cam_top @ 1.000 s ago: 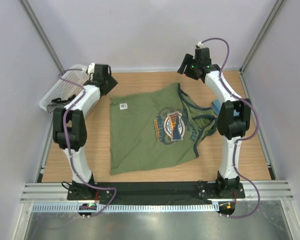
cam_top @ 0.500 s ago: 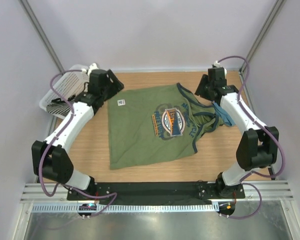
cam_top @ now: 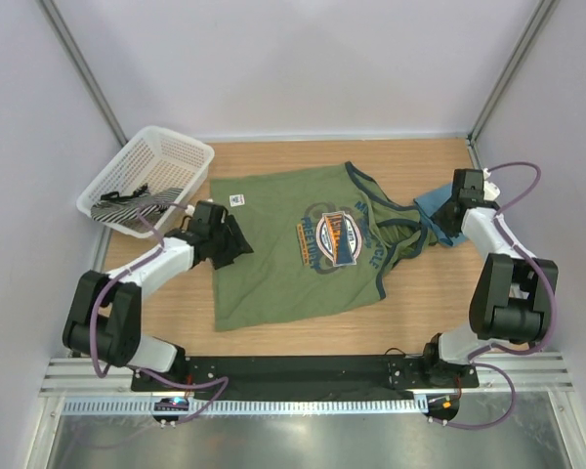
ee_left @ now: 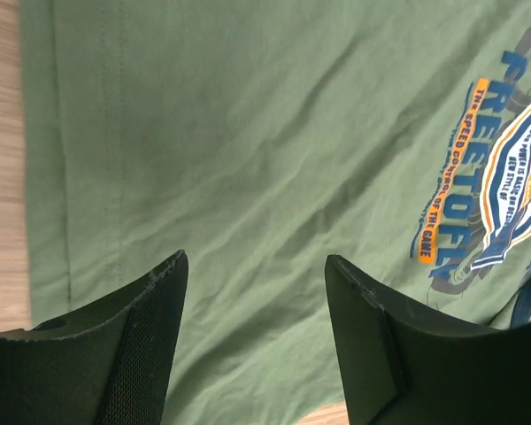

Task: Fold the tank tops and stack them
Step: Flatten the tank top out

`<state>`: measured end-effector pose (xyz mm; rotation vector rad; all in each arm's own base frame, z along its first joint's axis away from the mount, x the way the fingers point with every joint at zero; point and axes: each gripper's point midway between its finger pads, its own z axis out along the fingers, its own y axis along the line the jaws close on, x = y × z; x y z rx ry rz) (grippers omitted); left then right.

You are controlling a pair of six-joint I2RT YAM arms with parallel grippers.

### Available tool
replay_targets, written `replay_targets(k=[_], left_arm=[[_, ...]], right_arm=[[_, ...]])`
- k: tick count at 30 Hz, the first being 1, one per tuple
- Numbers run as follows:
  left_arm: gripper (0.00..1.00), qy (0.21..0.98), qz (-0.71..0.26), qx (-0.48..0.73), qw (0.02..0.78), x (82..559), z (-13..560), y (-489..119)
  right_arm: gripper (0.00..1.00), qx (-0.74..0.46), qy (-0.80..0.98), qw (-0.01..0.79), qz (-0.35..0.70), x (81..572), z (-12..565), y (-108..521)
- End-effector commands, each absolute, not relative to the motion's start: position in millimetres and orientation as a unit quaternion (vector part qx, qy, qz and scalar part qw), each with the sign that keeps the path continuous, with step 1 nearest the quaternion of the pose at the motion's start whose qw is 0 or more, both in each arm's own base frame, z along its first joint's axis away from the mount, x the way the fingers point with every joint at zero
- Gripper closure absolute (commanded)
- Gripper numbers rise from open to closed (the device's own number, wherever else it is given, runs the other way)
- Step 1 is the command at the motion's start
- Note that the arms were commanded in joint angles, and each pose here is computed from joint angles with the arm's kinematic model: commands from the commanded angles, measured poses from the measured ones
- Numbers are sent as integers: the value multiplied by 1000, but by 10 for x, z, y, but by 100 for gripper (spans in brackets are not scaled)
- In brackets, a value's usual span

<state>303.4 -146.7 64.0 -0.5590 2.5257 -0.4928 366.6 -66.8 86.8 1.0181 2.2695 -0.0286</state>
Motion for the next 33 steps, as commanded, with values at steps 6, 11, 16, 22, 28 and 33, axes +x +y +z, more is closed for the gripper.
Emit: replay_targets(k=[6,11,16,22,28,33], left_arm=[[43,918,-202,-271,208,3124,244,-1181],[43,899,-153,-335,239,3131,258,-702],[42,885,-126,-364,262,3164,358,-448],[41,874,-76,-376,298,3153,488,-223],[44,881,-115,-336,312,3155,629,-437],[37,882,-117,-284,358,3068,939,-646]], right_arm=[[68,453,829,329,-21,3786,717,-905],[69,468,827,310,-20,3972,515,-981],[71,496,819,286,-29,4070,325,-1161],[70,517,803,293,-36,4116,371,-1374],[55,445,835,321,36,4212,621,-934],[50,346,877,329,57,4172,785,-496]])
